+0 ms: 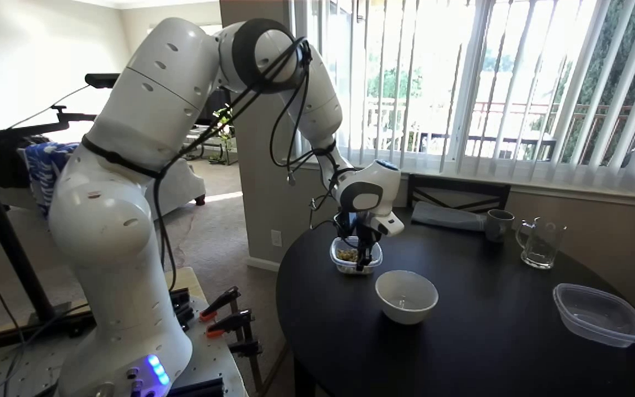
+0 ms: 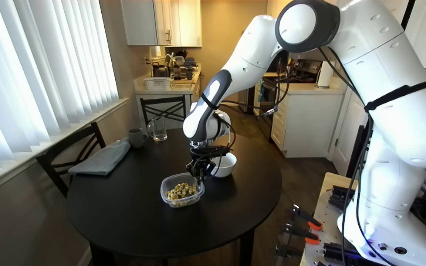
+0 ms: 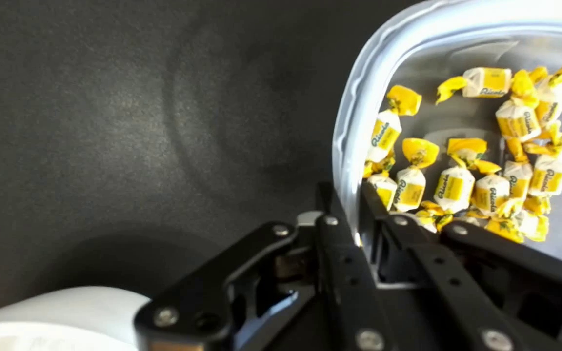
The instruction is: Pour the contents in the white bowl
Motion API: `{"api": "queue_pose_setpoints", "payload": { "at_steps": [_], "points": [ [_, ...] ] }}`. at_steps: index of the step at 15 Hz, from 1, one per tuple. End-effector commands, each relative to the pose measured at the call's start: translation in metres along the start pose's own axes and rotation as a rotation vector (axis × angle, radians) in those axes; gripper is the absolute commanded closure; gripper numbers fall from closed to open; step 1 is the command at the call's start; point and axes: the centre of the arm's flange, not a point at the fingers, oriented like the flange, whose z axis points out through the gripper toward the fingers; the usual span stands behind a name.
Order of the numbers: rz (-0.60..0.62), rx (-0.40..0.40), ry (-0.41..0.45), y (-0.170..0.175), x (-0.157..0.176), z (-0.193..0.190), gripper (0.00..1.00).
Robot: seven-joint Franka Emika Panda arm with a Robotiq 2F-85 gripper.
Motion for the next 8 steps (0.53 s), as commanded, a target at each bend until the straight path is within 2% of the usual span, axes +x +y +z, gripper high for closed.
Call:
{"api": "queue_pose_setpoints", "payload": {
  "at_steps": [1, 2, 4, 8],
  "points": [
    [0.006, 0.006, 0.004, 0.004, -0.024, -0.022, 1.0],
    [0.0, 0.008, 0.006, 0.003, -0.028, -0.026, 0.97],
    [-0.011, 0.01, 0.013, 0.001, -0.041, -0.037, 1.0],
    [-0.033, 0.009, 0.025, 0.001, -0.076, -0.067, 0.98]
  ]
}}
